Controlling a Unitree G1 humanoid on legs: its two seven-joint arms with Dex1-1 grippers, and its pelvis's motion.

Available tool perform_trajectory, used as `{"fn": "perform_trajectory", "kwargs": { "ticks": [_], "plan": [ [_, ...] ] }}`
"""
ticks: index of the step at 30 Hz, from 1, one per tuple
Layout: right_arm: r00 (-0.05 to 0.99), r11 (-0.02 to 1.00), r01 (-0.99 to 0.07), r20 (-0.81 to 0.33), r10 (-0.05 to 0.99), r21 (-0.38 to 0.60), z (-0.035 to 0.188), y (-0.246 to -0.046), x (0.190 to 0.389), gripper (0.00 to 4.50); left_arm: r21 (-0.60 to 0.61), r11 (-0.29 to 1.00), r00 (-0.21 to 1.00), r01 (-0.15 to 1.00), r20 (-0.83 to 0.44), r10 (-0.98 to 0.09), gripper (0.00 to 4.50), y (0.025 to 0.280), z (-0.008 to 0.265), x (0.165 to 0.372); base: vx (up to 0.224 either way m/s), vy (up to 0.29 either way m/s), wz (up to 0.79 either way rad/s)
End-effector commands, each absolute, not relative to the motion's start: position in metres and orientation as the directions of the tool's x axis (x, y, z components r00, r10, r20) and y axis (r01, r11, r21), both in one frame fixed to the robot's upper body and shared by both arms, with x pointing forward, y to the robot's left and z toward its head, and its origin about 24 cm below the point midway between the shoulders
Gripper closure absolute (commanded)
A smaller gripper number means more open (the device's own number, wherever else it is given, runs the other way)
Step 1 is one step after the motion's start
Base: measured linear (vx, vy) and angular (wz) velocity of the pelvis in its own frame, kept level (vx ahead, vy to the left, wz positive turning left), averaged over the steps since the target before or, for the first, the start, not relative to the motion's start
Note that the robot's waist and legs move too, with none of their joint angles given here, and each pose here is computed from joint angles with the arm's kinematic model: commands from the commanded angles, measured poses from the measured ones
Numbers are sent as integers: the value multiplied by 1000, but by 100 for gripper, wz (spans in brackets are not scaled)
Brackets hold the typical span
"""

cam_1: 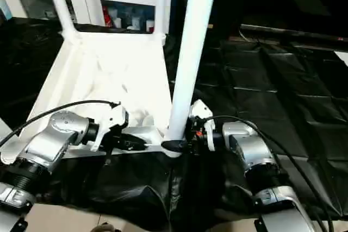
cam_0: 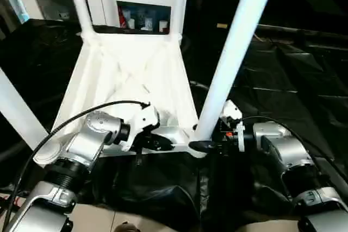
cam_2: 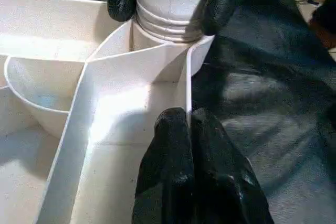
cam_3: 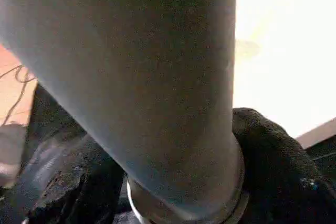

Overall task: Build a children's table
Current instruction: Rotate leg to tighten

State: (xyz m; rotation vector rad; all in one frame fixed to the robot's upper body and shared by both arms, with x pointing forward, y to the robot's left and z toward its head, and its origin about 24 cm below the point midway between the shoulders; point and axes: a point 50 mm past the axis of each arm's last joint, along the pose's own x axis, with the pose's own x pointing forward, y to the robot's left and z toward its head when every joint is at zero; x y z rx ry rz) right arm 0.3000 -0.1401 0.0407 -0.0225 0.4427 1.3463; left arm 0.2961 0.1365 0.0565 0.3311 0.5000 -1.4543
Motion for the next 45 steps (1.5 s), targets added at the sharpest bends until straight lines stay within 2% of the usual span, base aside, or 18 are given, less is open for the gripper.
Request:
{"fn": "perform_trajectory", "kwargs": {
  "ticks": [1, 4, 6, 7, 8, 12, 14, 18, 21, 22, 26, 27, 29, 32, 35, 37, 41, 45],
  "plan": [
    [92, 186, -944, -325, 941, 271, 35, -134, 292, 175, -81, 19, -20, 997, -463, -886, 450, 120, 63, 291, 0, 0, 0],
    [108, 200, -942, -324, 940, 269, 31, -130, 291, 182, -52, 78, 45, 996, -461, -886, 450, 116, 62, 297, 0, 0, 0],
    [213, 296, -922, -311, 926, 249, 28, -124, 297, 183, -18, 191, 163, 982, -443, -882, 450, 111, 62, 308, 0, 0, 0],
    [213, 296, -922, -311, 926, 249, 28, -124, 297, 183, -18, 191, 163, 982, -443, -882, 450, 111, 62, 308, 0, 0, 0],
    [308, 380, -888, -279, 909, 259, 27, -118, 304, 184, 8, 254, 232, 967, -434, -871, 450, 106, 63, 316, 0, 0, 0],
    [494, 558, -778, -266, 828, 289, 21, -104, 316, 185, 43, 374, 358, 926, -410, -839, 450, 91, 65, 331, 0, 0, 0],
    [515, 579, -762, -270, 813, 290, 20, -100, 317, 186, 46, 391, 375, 919, -406, -834, 450, 88, 66, 333, 0, 0, 0],
    [602, 680, -675, -321, 731, 284, 12, -77, 320, 186, 67, 460, 448, 885, -387, -806, 450, 70, 69, 342, 0, 0, 0],
    [582, 654, -705, -301, 755, 275, 15, -54, 317, 186, 70, 478, 467, 875, -379, -799, 450, 63, 69, 344, 0, 0, 0],
    [572, 638, -730, -292, 766, 244, 17, -49, 316, 130, 71, 473, 462, 878, -379, -802, 450, 61, 68, 343, 0, 0, 0],
    [562, 618, -738, -259, 786, 272, 22, -53, 320, 111, 68, 444, 435, 893, -379, -817, 450, 63, 68, 340, 0, 0, 0],
    [542, 598, -763, -262, 799, 244, 24, -59, 320, 80, 70, 422, 415, 904, -386, -824, 450, 66, 67, 339, 0, 0, 0],
    [523, 580, -787, -273, 808, 210, 25, -67, 320, 66, 69, 406, 399, 911, -388, -830, 450, 70, 67, 338, 0, 0, 0],
    [454, 505, -849, -274, 848, 157, 30, -89, 319, 66, 54, 337, 330, 940, -393, -858, 450, 81, 68, 333, 0, 0, 0],
    [426, 475, -868, -276, 862, 146, 31, -95, 318, 66, 47, 309, 301, 950, -400, -866, 450, 83, 68, 331, 0, 0, 0],
    [350, 402, -905, -296, 889, 137, 33, -107, 313, 66, 35, 230, 223, 973, -414, -883, 450, 88, 67, 324, 0, 0, 0],
    [233, 298, -940, -323, 917, 168, 35, -123, 306, 66, 23, 148, 142, 989, -449, -882, 450, 98, 64, 316, 0, 0, 0],
    [166, 245, -948, -341, 925, 202, 36, -133, 301, 66, 4, 95, 86, 995, -471, -878, 450, 106, 62, 311, 0, 0, 0]
  ]
}}
